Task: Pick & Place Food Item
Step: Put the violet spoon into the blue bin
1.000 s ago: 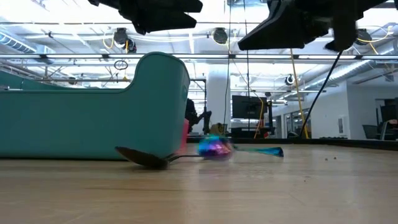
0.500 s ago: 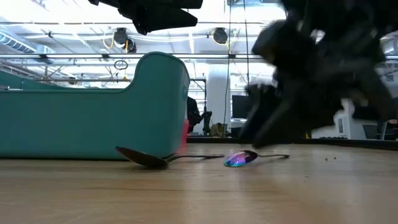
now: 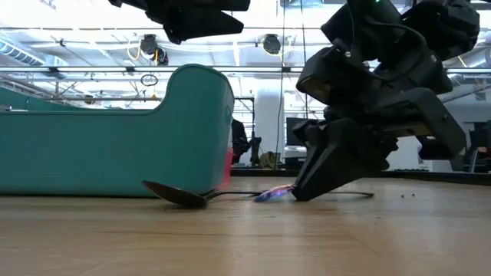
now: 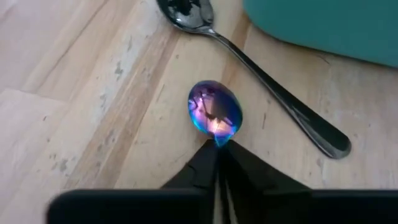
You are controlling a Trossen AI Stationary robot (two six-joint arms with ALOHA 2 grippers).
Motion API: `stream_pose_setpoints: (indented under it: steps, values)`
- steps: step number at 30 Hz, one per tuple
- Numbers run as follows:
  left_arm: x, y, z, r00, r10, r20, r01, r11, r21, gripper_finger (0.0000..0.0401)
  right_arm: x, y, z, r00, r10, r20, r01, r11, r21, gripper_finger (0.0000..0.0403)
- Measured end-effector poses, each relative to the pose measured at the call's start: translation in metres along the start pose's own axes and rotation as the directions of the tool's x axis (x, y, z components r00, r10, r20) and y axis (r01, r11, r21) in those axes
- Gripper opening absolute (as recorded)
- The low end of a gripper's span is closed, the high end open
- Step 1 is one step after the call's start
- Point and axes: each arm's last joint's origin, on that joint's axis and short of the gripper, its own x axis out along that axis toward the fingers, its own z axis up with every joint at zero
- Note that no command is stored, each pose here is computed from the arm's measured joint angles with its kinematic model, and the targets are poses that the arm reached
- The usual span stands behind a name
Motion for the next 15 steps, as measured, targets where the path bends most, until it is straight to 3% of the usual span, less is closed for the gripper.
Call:
stream_pose_setpoints:
  steps: [2,7,12,15]
  values:
    - [0.0,0.0,0.0,1.0,0.0,-0.003,0.0,1.0,0.0,0.0269,0.0,0.0,0.0,1.0,0.005,-0.004,-0.006,1.0,-0.024,0.0011]
    - [0.0,0.0,0.0,1.0,0.0,-0.004,0.0,1.0,-0.008,0.0269,-0.004,0.001,0.001,1.0,-0.024,-0.005,0.024,0.999,-0.047,0.0005]
    - [0.0,0.0,0.0,1.0,-0.007,0.0,0.007,1.0,-0.024,0.0269,-0.036,0.01,0.016,0.992,-0.123,0.03,0.126,0.984,-0.123,0.0003]
    - [0.0,-0.002,0.0,0.997,-0.077,0.002,0.077,0.997,0.004,0.0269,-0.066,0.012,0.036,0.974,-0.177,0.144,0.188,0.98,-0.066,0.0002]
